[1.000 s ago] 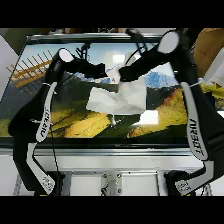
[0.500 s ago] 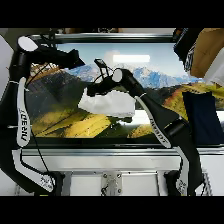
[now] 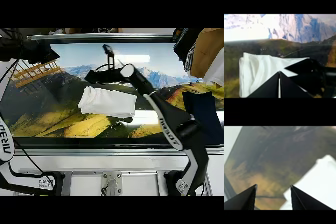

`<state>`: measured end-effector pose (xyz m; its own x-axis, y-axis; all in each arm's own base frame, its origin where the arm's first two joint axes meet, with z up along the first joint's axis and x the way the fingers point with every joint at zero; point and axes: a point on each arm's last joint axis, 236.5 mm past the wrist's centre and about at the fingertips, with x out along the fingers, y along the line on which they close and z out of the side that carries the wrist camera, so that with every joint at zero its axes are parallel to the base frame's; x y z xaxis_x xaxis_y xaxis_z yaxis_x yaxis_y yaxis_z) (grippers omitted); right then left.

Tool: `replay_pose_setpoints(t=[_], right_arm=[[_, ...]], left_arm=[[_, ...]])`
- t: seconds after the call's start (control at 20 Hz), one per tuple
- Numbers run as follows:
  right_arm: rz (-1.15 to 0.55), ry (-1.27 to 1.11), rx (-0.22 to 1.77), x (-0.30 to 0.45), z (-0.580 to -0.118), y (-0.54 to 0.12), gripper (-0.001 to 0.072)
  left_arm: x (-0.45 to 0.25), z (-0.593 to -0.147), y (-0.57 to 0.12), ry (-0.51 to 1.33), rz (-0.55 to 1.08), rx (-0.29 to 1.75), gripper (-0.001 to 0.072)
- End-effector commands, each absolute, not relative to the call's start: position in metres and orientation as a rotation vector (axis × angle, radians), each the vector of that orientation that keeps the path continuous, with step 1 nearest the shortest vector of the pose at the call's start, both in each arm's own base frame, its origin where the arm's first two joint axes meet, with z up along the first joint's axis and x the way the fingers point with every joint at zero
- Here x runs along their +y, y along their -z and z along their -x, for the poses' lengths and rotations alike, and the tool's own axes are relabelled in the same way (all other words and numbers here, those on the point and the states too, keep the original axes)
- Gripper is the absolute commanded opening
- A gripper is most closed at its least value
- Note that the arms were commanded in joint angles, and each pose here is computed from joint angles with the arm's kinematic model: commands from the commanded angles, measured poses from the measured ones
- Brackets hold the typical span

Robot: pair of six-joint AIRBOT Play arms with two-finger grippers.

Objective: Fold the clothes and pants, and hang the long-sleeved shirts on hangers.

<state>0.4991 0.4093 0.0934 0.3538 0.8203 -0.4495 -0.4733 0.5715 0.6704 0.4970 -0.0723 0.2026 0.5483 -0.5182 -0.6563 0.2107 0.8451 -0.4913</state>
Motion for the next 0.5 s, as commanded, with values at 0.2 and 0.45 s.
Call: replay_pose_setpoints(t=[0.2,0.45], right_arm=[[-0.443,-0.438,1.039,0.171,-0.448,-0.03,0.0446],[-0.678,-0.22,1.199,0.093,-0.409,0.052,0.072]], left_arm=[[-0.086,-0.43,-0.134,0.366,0.364,1.002,0.0006],[-0.141,-0.39,-0.078,0.433,0.342,1.087,0.0006]])
